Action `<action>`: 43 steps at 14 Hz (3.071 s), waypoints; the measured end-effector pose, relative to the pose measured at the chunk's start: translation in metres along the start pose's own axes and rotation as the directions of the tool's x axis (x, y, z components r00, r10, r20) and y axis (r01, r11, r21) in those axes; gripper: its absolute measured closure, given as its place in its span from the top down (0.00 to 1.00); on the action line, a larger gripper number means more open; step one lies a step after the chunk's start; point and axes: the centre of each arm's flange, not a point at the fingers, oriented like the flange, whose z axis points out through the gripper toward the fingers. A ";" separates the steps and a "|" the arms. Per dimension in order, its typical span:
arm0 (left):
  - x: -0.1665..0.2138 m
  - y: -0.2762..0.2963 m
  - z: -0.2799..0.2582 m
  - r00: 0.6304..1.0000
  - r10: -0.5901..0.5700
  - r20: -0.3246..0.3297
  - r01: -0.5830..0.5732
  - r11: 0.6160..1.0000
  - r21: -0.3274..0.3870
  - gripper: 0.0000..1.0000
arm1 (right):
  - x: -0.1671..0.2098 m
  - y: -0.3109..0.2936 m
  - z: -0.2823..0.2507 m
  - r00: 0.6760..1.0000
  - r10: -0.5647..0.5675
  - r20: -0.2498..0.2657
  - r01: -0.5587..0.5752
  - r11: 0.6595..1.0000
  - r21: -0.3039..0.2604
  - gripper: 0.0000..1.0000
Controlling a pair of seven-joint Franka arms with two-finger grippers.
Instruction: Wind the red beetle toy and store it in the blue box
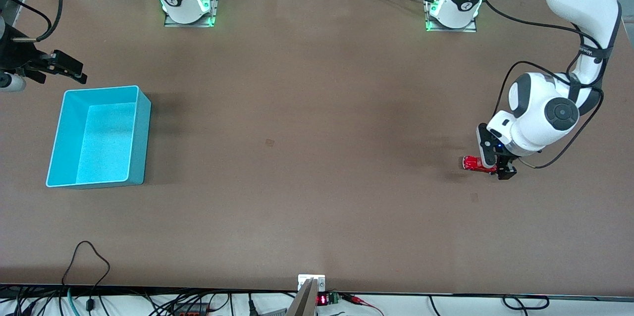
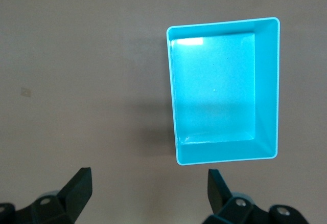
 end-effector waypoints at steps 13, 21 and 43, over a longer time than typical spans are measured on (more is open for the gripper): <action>0.004 0.010 0.040 1.000 0.025 -0.013 -0.025 1.000 -0.002 0.44 | 0.000 0.000 0.000 1.000 0.000 0.001 0.000 1.000 0.000 1.00; -0.087 0.005 0.045 1.000 -0.012 -0.003 0.012 1.000 0.003 0.44 | 0.001 0.000 0.003 1.000 0.000 0.005 0.000 1.000 0.000 1.00; -0.153 -0.021 -0.088 0.991 -0.128 0.027 0.130 0.979 -0.155 1.00 | 0.001 0.000 0.003 1.000 0.000 0.005 0.000 1.000 0.000 1.00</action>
